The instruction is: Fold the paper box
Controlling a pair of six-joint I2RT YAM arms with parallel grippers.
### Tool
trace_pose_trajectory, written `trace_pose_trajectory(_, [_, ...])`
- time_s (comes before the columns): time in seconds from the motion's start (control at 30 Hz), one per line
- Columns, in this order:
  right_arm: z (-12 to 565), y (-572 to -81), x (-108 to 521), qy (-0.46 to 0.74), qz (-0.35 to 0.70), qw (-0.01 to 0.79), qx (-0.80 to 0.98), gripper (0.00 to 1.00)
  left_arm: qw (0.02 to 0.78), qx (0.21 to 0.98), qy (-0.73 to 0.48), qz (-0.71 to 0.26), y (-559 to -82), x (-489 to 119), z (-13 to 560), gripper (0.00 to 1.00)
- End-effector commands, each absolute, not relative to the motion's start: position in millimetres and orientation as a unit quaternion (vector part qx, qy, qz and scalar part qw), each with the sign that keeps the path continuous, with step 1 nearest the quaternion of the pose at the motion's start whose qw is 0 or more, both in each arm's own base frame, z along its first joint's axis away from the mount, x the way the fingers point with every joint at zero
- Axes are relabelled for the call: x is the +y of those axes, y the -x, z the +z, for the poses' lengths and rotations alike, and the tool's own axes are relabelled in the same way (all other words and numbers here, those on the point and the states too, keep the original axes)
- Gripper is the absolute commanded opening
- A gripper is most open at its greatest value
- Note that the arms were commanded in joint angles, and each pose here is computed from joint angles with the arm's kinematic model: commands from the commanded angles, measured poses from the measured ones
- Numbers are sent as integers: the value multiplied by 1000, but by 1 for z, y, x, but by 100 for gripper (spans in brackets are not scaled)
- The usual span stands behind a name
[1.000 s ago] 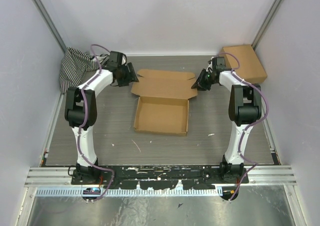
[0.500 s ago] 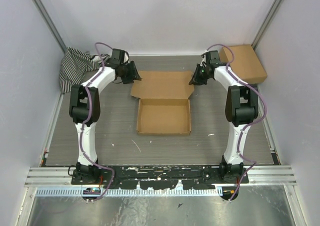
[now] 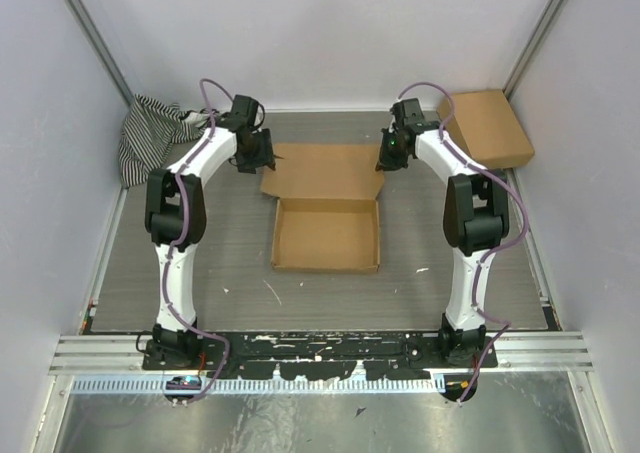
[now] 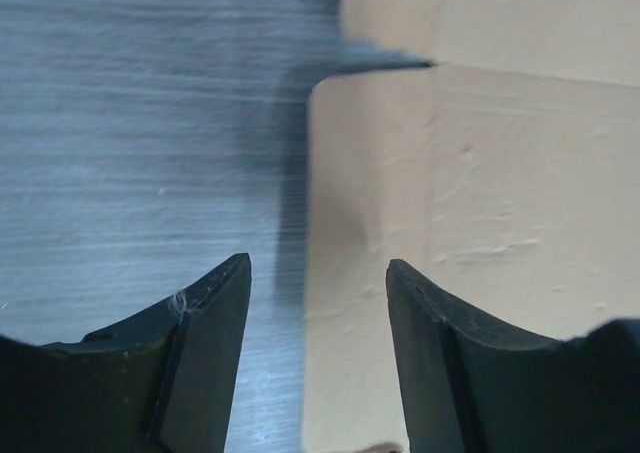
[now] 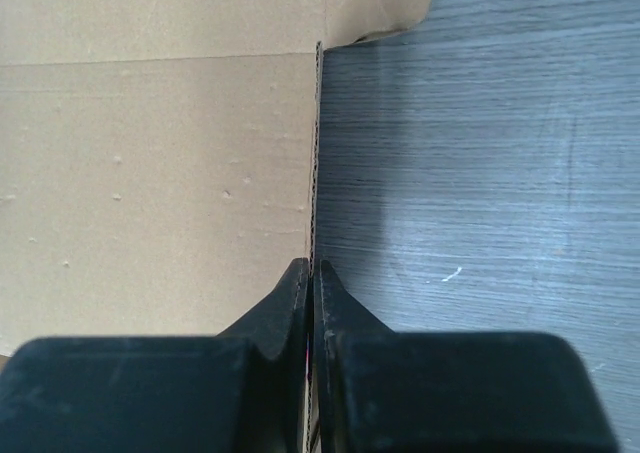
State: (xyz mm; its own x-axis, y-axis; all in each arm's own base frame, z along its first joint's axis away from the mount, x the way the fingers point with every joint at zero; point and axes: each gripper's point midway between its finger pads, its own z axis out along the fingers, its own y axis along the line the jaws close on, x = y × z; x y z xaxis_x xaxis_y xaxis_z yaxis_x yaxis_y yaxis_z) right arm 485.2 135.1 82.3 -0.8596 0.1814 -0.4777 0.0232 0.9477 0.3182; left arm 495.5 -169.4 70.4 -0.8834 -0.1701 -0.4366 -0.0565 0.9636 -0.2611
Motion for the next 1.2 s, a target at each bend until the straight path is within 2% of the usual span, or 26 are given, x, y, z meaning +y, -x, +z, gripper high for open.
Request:
trace_pose_trajectory(0.0, [120, -493, 121, -49, 129, 315, 939, 5, 260, 961, 58, -75, -485, -144, 92, 64])
trace_pose_trajectory(0.23, [135, -491, 132, -27, 163, 336, 927, 5, 260, 952, 51, -155, -494, -172, 85, 63])
trace_pose_trajectory(0.47, [143, -489, 139, -11, 179, 346, 921, 5, 254, 942, 47, -213, -503, -195, 85, 57])
trace_pose_trajectory(0.8, [160, -487, 145, -4, 197, 365, 910, 5, 243, 952, 45, -182, -495, -184, 77, 53])
trace_pose_trajectory(1.03, [162, -487, 143, -4, 194, 370, 909, 5, 245, 964, 53, -88, -487, -149, 76, 60])
trace_pose_trajectory(1.17, [162, -486, 144, -2, 195, 370, 908, 5, 249, 961, 53, -104, -485, -153, 74, 61])
